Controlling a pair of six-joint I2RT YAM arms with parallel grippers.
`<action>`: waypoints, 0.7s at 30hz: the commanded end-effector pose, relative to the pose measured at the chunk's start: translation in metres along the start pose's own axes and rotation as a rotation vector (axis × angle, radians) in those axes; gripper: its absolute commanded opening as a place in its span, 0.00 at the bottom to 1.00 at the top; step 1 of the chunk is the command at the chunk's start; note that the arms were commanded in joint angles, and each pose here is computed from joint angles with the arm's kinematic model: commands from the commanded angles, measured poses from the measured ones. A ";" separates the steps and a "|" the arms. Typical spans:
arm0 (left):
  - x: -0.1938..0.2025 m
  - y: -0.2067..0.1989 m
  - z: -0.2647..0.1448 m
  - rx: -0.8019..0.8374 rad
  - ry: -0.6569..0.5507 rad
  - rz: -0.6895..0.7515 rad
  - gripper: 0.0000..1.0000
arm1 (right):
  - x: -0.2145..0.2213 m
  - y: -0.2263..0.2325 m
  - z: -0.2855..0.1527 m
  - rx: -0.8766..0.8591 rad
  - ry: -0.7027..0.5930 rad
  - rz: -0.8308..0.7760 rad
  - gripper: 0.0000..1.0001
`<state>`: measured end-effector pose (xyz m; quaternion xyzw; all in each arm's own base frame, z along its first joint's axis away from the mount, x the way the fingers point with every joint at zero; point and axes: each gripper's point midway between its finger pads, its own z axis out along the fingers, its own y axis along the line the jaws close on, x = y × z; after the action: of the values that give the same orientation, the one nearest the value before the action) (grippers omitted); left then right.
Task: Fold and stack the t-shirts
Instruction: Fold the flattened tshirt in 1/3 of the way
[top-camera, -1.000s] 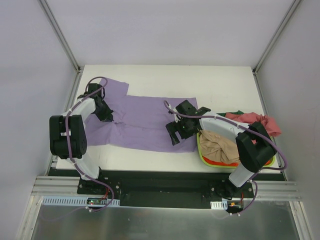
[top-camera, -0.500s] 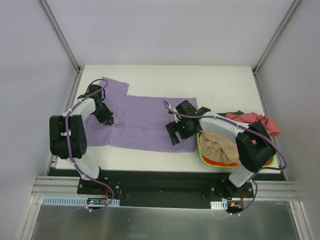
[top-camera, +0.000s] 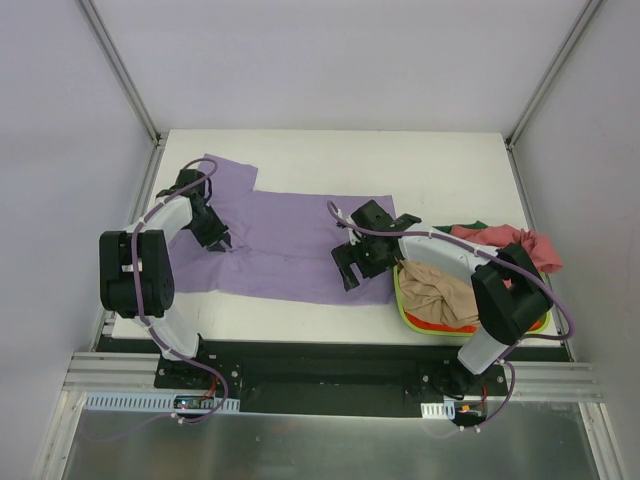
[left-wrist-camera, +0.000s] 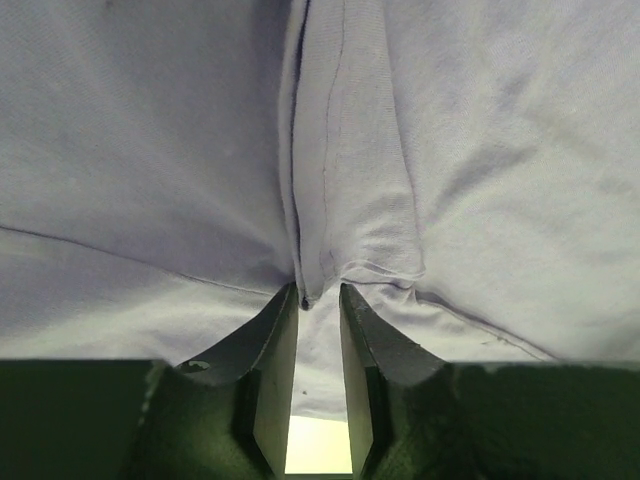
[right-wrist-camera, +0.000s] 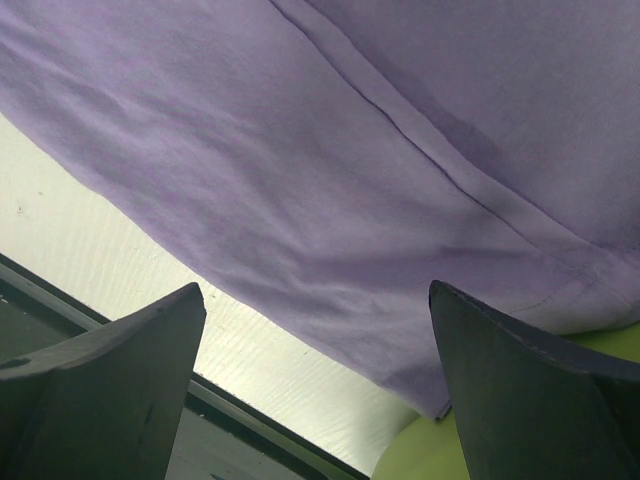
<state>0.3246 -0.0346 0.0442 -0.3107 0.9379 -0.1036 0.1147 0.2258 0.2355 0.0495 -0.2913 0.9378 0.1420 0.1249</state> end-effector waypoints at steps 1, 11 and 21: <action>-0.003 -0.007 -0.012 0.016 -0.016 0.014 0.21 | 0.009 -0.009 0.000 0.035 0.040 0.001 0.96; -0.007 -0.015 -0.002 0.017 0.008 0.014 0.00 | 0.009 -0.010 0.000 0.039 0.044 -0.001 0.96; -0.024 -0.034 -0.010 0.056 -0.028 0.020 0.00 | 0.008 -0.012 -0.001 0.050 0.041 0.001 0.96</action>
<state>0.3452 -0.0416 0.0544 -0.3031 0.9375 -0.1161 0.1257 0.2260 0.2353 0.0493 -0.2915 0.9378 0.1412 0.1250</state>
